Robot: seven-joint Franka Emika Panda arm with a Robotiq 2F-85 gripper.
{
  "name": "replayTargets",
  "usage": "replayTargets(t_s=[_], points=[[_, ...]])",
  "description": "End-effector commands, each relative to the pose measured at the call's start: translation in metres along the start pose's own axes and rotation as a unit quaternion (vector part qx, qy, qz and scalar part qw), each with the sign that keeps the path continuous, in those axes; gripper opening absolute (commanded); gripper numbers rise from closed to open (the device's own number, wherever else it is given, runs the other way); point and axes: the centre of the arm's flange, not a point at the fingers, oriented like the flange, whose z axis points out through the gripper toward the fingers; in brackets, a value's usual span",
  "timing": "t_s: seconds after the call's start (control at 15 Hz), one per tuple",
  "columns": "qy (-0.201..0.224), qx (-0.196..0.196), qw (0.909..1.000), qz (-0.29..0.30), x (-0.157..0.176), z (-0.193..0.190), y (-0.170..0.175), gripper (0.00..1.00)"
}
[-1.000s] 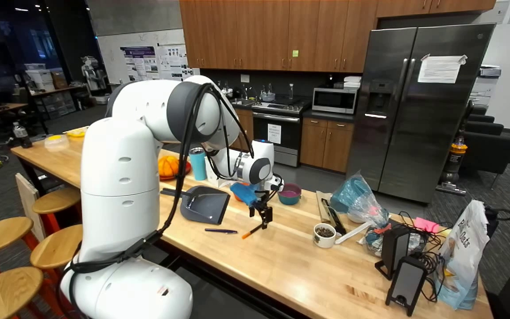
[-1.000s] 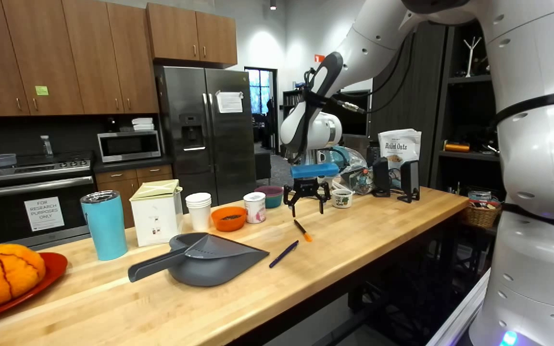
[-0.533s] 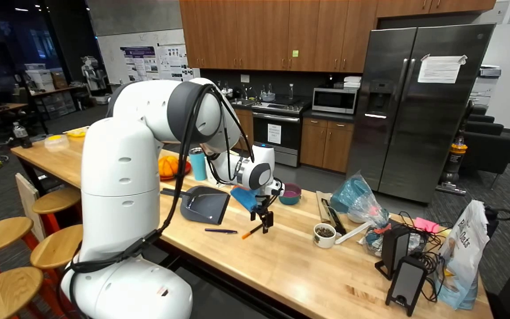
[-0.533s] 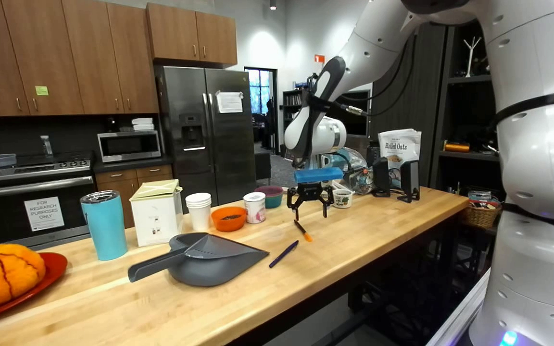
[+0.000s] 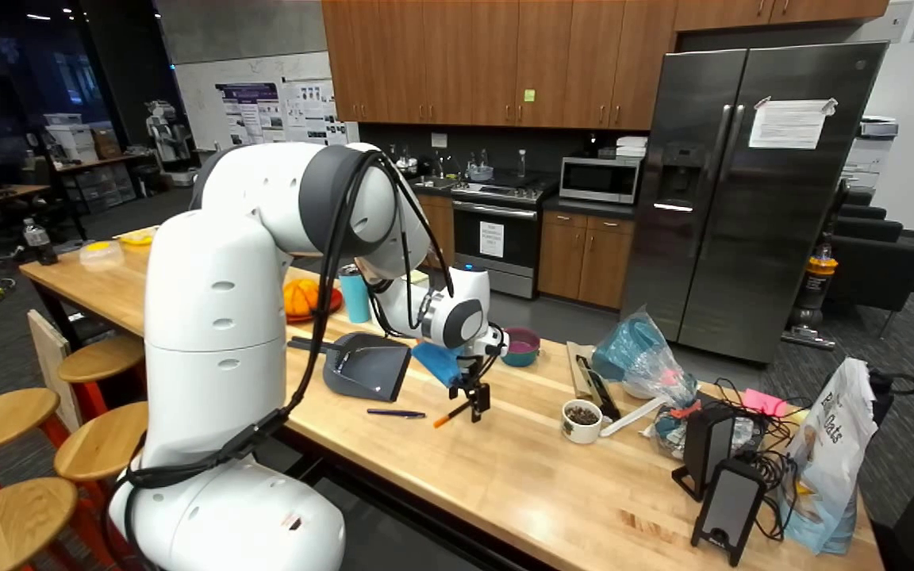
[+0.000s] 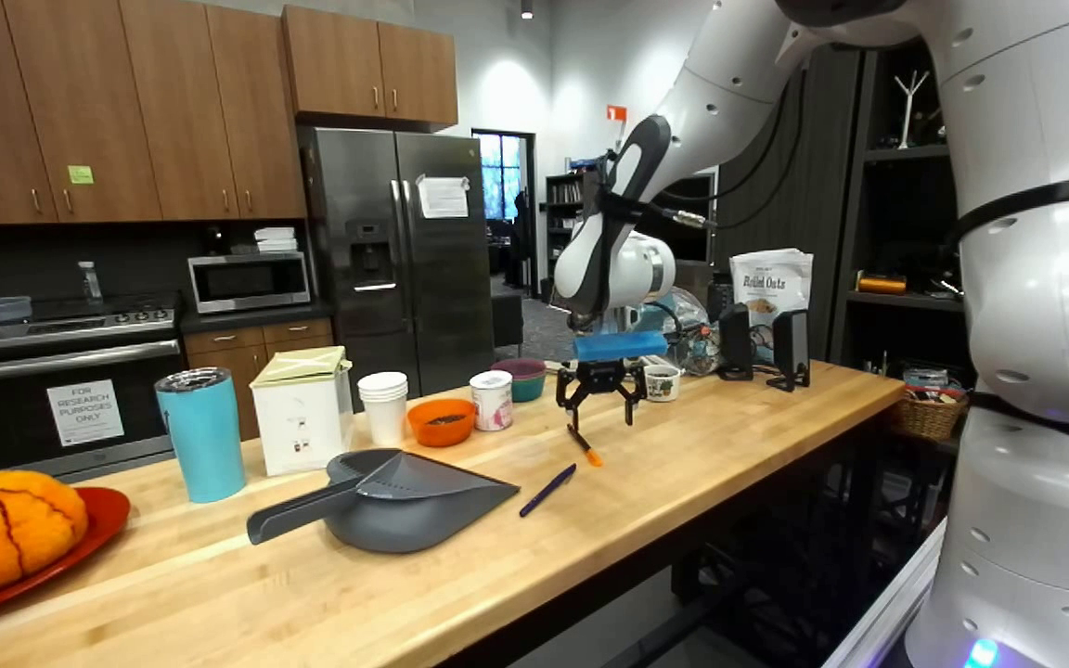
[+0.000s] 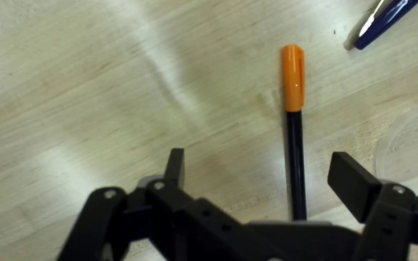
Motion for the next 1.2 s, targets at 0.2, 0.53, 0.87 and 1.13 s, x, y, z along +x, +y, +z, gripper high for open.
replayTargets(t_s=[0.2, 0.53, 0.87, 1.13], points=[[0.036, 0.005, 0.9988, -0.032, -0.012, 0.011, 0.014, 1.00], [0.040, 0.009, 0.9982, -0.043, -0.018, 0.015, 0.015, 0.61], [0.045, 0.010, 0.9978, -0.048, -0.017, 0.012, 0.014, 0.21], [0.044, 0.009, 0.9977, -0.050, -0.017, 0.012, 0.012, 0.00]])
